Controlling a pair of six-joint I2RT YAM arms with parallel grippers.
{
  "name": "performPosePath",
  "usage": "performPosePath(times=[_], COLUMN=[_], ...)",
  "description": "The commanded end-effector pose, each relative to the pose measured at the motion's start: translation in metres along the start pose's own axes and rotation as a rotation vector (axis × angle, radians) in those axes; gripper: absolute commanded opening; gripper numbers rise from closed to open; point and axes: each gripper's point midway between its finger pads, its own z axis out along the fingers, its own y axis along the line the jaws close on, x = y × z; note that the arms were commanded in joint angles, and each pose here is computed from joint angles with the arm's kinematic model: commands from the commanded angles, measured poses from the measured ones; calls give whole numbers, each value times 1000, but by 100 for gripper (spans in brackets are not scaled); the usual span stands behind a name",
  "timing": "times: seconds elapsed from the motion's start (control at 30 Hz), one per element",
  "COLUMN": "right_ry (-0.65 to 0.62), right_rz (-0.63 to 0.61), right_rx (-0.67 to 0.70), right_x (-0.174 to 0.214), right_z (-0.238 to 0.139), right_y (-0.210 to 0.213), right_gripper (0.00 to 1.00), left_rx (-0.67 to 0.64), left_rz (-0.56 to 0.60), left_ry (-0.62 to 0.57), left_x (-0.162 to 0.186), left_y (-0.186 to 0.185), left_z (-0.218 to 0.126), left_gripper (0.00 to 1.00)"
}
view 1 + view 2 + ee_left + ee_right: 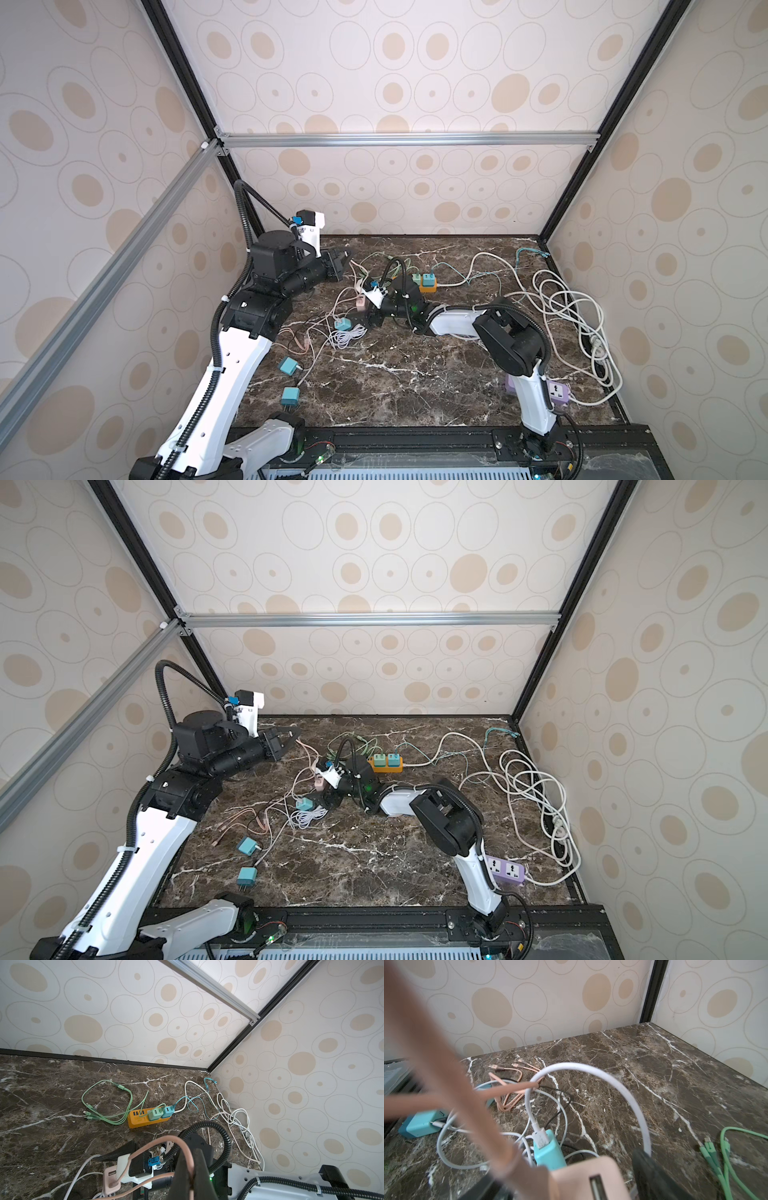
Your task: Insert the plug
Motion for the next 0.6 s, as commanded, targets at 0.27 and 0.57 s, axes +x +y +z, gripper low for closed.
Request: performPosePath(times=[0.27, 0.57], right_ry=[-76, -128], right_rz=[-11, -63], right_rx=[76, 101], right_x=[-4, -55], right_z=[-10, -50], right_y=[-6, 2], right_gripper=[60, 33], left_rx=[31, 186], left_rz=[52, 95], left_ry=[-65, -111], left_x=[-22, -50], left_y=[-16, -55], left_z=[-13, -16], left_gripper=[0, 0])
